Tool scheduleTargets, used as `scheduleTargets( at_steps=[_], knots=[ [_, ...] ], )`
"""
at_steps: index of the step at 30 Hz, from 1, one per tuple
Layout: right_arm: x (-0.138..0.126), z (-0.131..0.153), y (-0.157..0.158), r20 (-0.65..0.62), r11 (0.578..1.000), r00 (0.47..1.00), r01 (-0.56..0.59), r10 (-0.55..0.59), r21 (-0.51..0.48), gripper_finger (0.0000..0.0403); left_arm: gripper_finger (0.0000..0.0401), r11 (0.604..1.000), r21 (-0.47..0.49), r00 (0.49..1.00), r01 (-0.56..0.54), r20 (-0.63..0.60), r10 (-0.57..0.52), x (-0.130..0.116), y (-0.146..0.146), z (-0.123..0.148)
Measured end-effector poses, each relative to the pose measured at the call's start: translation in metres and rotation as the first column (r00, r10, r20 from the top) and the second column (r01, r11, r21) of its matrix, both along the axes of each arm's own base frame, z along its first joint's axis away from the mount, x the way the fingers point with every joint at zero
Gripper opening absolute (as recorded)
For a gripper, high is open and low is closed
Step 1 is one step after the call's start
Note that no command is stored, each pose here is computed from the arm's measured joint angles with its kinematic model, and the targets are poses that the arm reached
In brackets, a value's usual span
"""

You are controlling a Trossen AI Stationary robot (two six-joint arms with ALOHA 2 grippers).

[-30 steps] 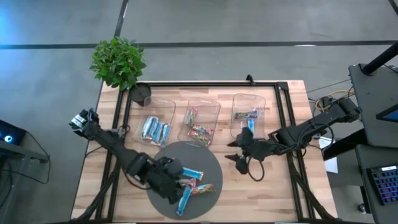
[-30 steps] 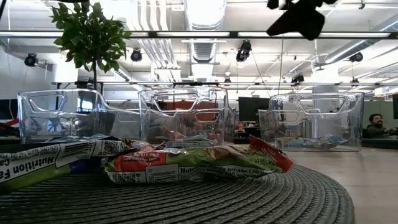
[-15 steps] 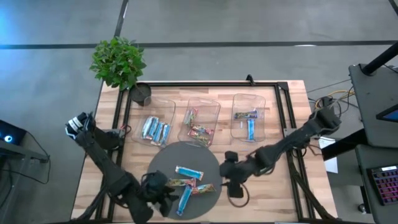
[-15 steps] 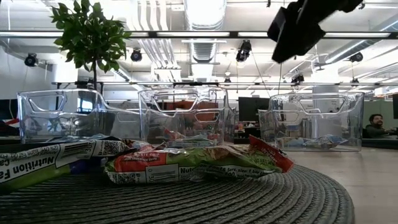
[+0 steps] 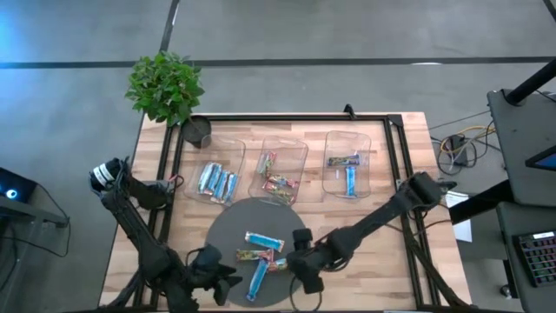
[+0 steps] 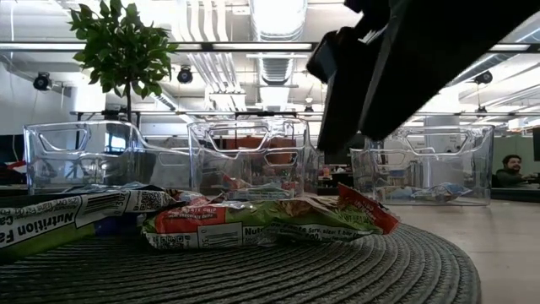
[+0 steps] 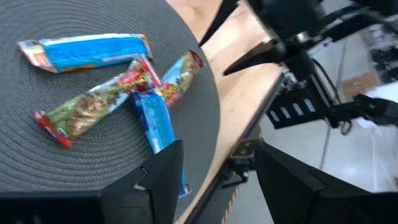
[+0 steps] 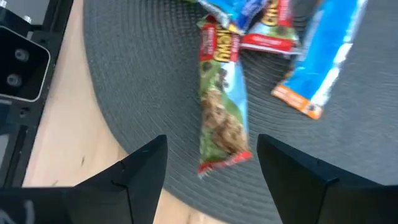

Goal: Pick and place Granola Bars by type
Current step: Put the red granola bar into the middle transparent bin

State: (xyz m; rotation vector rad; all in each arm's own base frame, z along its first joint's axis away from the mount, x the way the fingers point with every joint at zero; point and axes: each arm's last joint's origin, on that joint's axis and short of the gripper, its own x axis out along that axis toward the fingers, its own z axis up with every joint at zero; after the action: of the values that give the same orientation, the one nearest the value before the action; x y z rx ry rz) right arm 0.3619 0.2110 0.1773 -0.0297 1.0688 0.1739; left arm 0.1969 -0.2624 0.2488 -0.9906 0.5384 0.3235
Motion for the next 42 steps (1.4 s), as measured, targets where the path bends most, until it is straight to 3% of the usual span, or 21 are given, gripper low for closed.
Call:
scheduleTargets(
  at_steps=[10,17,28,33,42],
  knots=[
    [0.027,-0.026,0.008,-0.081,0.991,0.992,0.087,-0.095,-0.097,0.0238,0.0181,0.992,0.079,0.995,0.096,0.025,-0.099,-0.02,0.001,0.008],
    [0.034,-0.025,0.004,-0.084,0.986,0.985,0.146,-0.153,-0.083,0.0238,0.0181,0.98,0.133,0.987,0.151,0.035,-0.156,-0.032,0.017,0.014],
    [0.029,-0.04,-0.006,-0.191,0.988,0.97,0.152,-0.151,-0.011,0.0232,0.0181,0.974,0.13,0.979,0.188,0.051,-0.196,-0.056,0.043,0.012],
    [0.031,-0.036,-0.006,-0.193,0.985,0.966,0.175,-0.172,-0.002,0.0202,0.0181,0.973,0.13,0.979,0.192,0.051,-0.2,-0.058,0.046,0.009],
    [0.034,-0.03,-0.008,-0.214,0.971,0.953,0.231,-0.214,0.06,0.0111,0.0181,0.974,0.127,0.979,0.189,0.055,-0.197,-0.059,0.047,0.003]
  ],
)
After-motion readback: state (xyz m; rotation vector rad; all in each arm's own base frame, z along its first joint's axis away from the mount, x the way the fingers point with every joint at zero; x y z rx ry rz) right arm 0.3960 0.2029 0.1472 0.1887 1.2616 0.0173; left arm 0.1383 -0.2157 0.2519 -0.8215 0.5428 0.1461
